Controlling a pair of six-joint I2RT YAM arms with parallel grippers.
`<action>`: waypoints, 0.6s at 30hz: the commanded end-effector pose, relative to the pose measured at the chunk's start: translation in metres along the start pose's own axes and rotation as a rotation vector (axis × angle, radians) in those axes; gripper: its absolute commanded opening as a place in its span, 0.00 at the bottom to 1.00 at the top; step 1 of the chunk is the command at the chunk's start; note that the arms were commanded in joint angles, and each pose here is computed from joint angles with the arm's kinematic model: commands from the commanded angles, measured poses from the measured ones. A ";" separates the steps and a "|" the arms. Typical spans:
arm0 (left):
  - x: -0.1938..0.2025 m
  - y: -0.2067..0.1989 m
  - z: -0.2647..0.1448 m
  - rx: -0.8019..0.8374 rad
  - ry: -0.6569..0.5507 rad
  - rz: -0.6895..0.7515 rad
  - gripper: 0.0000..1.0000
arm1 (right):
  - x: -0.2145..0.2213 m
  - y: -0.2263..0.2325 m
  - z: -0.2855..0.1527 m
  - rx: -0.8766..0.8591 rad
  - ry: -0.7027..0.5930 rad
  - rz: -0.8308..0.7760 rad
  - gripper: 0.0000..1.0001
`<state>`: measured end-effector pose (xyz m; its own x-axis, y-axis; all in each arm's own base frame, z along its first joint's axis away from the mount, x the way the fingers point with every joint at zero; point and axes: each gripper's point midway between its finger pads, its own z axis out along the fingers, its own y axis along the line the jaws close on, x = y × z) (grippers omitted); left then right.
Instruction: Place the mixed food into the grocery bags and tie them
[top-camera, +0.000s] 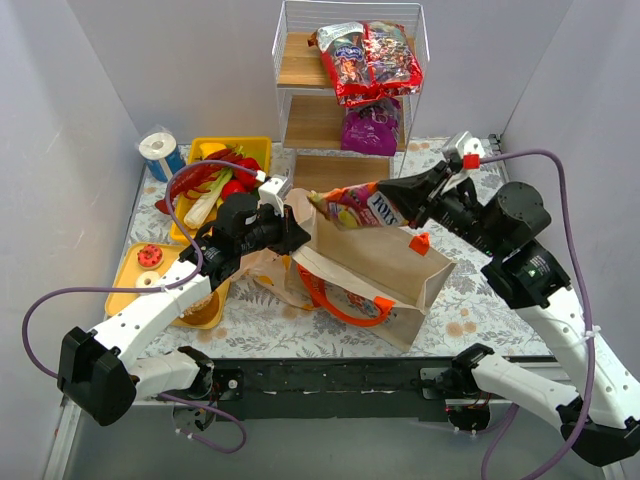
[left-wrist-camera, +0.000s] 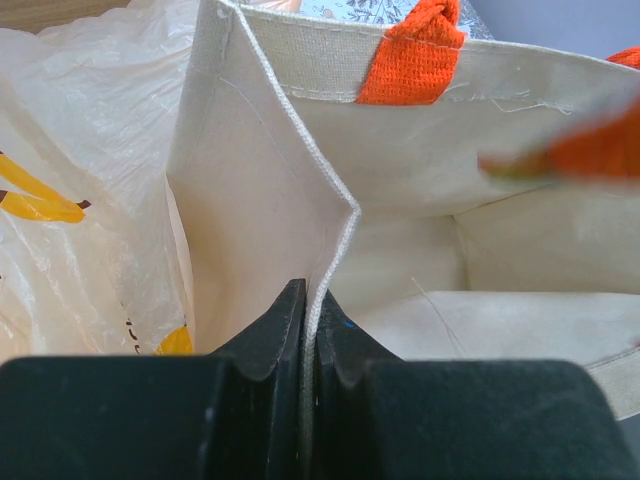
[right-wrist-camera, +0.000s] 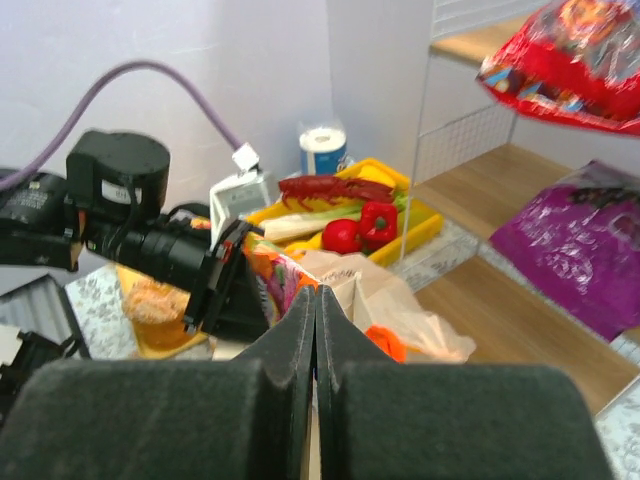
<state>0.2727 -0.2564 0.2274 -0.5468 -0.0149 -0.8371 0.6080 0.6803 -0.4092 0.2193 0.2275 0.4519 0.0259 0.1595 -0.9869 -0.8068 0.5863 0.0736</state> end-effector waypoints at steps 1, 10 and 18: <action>0.011 0.005 0.000 -0.015 0.025 0.002 0.00 | 0.012 0.014 -0.004 -0.053 -0.018 0.061 0.01; 0.015 0.005 0.003 -0.007 0.040 -0.003 0.00 | 0.029 0.002 0.010 -0.016 0.150 0.030 0.99; 0.014 0.008 0.002 -0.021 0.034 0.004 0.00 | -0.056 -0.039 0.059 0.124 0.015 -0.208 0.99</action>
<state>0.2727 -0.2579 0.2266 -0.5482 -0.0135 -0.8363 0.6121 0.6750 -0.4121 0.2578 0.2508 0.4543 -0.0285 0.0332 -0.9990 -0.7840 0.6192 0.0429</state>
